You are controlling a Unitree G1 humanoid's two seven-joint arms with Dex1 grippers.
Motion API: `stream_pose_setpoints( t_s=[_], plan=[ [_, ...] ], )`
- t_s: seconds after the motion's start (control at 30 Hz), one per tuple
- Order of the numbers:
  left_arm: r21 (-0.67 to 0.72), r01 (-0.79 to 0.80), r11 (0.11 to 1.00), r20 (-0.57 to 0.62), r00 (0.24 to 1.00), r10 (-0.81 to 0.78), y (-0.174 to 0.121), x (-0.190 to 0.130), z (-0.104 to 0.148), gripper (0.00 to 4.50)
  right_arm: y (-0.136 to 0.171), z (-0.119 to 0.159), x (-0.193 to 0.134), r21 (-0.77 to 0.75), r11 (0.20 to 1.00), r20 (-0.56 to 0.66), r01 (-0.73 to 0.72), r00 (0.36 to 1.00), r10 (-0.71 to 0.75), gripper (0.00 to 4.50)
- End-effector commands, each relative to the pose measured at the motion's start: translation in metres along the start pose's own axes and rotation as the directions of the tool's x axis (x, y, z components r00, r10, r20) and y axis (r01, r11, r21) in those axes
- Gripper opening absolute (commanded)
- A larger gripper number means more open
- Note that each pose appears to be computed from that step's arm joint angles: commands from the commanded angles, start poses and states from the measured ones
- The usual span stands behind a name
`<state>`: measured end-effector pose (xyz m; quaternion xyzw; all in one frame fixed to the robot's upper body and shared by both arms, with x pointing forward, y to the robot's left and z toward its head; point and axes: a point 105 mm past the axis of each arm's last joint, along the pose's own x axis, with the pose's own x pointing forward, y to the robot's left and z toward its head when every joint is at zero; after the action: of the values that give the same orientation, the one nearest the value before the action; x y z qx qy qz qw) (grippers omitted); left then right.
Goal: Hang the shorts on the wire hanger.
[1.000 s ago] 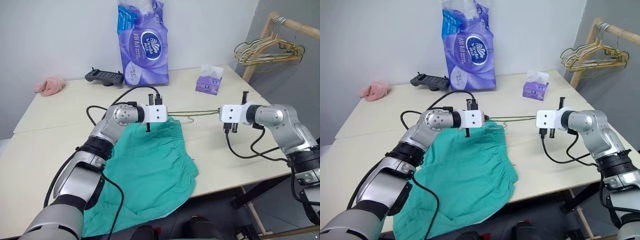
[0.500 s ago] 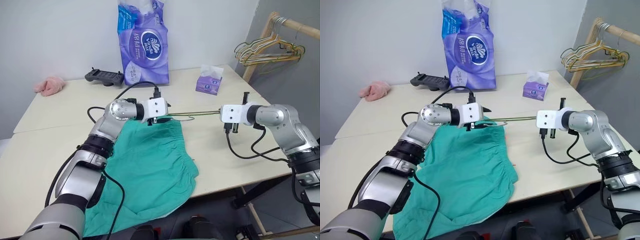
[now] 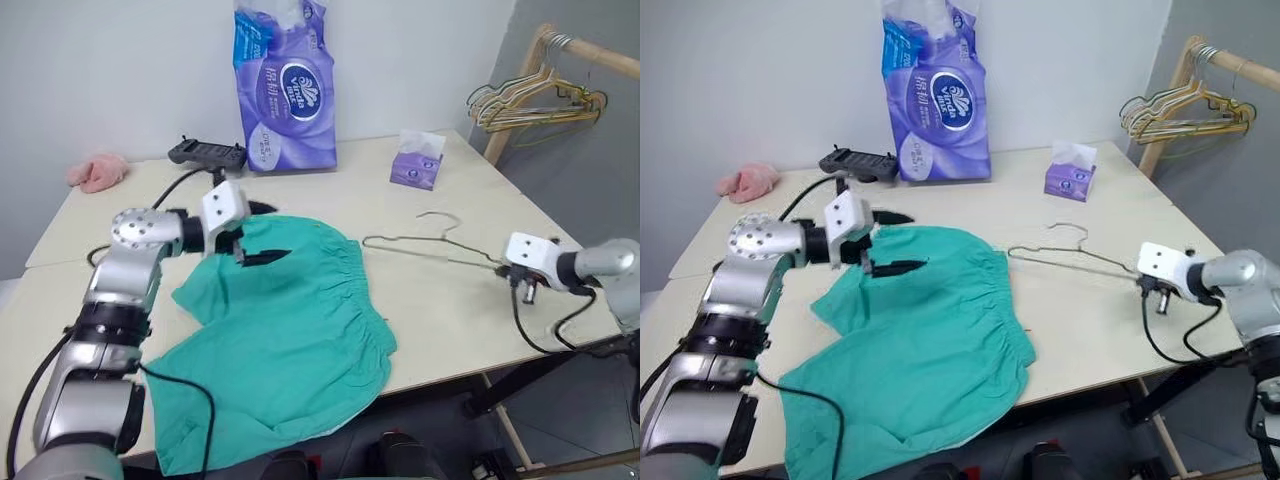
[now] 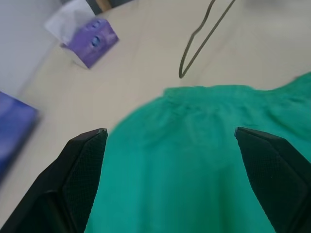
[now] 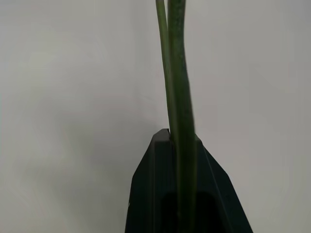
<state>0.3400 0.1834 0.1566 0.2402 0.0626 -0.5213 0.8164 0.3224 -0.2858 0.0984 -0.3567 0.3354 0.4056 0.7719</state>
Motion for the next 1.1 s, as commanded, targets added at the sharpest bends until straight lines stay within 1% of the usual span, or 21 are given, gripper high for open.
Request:
stream_pose_setpoints(
  t_s=[0.03,0.07,0.13,0.27,0.4,0.5,0.57,0.67,0.8,0.97,1.1],
  plan=[
    [-0.115,0.070,0.991,0.057,0.996,-0.063,-0.031,-0.008,0.000,4.48,0.040,-0.002,-0.017,0.242,0.911,0.096,-0.333,0.943,0.319,0.00],
    [-0.153,0.074,0.985,0.068,0.996,-0.064,-0.041,-0.008,-0.003,4.48,0.050,-0.002,-0.021,0.327,0.853,0.140,-0.406,0.914,0.382,0.00],
    [-0.203,0.072,0.977,0.075,0.996,-0.058,-0.055,-0.010,-0.007,4.48,0.059,0.001,-0.025,0.445,0.756,0.208,-0.480,0.876,0.434,0.00],
    [-0.269,0.048,0.962,0.075,0.997,-0.029,-0.073,-0.010,-0.011,4.48,0.058,-0.001,-0.022,0.547,0.669,0.240,-0.503,0.860,0.450,0.00],
    [-0.303,0.032,0.952,0.081,0.997,-0.007,-0.088,-0.010,-0.008,4.48,0.060,0.005,-0.009,0.585,0.603,0.274,-0.542,0.832,0.483,0.00],
    [-0.308,0.002,0.951,0.082,0.996,0.025,-0.090,-0.013,-0.006,4.48,0.065,0.005,-0.004,0.597,0.577,0.272,-0.557,0.817,0.508,0.00],
    [-0.287,-0.070,0.955,0.113,0.988,0.107,-0.082,-0.016,-0.004,4.48,0.072,0.001,-0.002,0.597,0.566,0.250,-0.569,0.802,0.542,0.00],
    [-0.275,-0.118,0.954,0.097,0.984,0.150,-0.080,-0.018,-0.008,4.48,0.079,-0.003,-0.002,0.603,0.547,0.230,-0.580,0.783,0.578,0.00],
    [-0.287,-0.131,0.949,0.108,0.980,0.168,-0.084,-0.016,-0.005,4.48,0.074,-0.006,-0.003,0.627,0.533,0.244,-0.568,0.793,0.558,0.00],
    [-0.297,-0.144,0.944,0.096,0.979,0.180,-0.085,-0.018,-0.009,4.48,0.067,-0.011,-0.010,0.654,0.527,0.253,-0.543,0.813,0.525,0.00],
    [-0.296,-0.145,0.944,0.093,0.979,0.179,-0.082,-0.018,-0.010,4.48,0.067,-0.011,-0.011,0.658,0.520,0.260,-0.545,0.813,0.521,0.00]
  ],
)
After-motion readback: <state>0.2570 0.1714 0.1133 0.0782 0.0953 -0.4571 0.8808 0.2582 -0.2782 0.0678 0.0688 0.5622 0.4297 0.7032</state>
